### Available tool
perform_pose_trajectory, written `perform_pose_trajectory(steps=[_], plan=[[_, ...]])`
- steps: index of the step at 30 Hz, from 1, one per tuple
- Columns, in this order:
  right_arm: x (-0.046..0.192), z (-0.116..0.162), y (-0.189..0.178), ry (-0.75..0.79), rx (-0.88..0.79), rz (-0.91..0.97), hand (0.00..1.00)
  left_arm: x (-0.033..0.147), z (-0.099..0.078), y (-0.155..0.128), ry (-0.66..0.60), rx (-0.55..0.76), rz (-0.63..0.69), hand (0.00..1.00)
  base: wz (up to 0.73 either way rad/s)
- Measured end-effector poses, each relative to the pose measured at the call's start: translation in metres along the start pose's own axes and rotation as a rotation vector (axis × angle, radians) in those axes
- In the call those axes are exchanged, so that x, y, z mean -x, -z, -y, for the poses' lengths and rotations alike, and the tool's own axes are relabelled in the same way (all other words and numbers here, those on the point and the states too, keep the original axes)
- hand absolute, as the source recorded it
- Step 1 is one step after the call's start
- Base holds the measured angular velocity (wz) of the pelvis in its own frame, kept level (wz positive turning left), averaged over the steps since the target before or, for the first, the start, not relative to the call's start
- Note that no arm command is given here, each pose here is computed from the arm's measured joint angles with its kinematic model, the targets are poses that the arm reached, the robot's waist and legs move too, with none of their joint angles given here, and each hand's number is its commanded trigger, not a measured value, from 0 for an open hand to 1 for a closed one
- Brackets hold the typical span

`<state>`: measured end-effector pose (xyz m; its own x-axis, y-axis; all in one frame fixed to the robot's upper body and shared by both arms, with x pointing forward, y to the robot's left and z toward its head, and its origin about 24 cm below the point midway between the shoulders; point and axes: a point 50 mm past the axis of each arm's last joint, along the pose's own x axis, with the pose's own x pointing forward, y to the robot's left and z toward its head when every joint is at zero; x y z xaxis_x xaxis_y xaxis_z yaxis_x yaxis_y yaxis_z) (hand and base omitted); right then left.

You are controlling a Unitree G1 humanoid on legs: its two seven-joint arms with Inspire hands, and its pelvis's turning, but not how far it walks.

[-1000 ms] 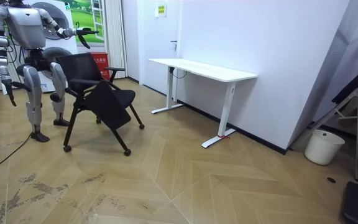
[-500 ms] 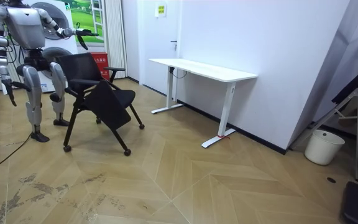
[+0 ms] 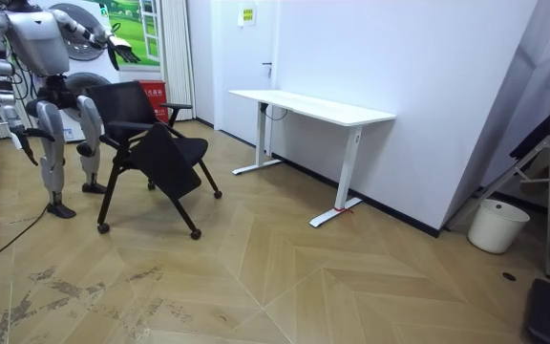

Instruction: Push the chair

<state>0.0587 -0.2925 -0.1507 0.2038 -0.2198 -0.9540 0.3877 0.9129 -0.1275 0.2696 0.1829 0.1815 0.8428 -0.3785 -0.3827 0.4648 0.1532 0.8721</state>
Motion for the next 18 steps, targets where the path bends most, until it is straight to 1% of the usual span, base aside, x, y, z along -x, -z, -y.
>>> perform_pose_trajectory(steps=[2,8,18], plan=[[0.0002,0.0008,0.0014,0.001,-0.001,-0.017,0.0,0.0026,0.0007,-0.0056,0.036,0.003,0.032,0.0,0.02],[0.0005,0.0019,0.0058,0.003,0.014,-0.03,0.0,0.0068,0.0032,-0.0094,0.123,0.026,0.067,0.0,0.0],[0.001,0.0045,0.0084,0.01,0.015,-0.04,0.0,0.0114,0.0066,-0.0077,0.236,0.02,0.042,0.0,0.04]])
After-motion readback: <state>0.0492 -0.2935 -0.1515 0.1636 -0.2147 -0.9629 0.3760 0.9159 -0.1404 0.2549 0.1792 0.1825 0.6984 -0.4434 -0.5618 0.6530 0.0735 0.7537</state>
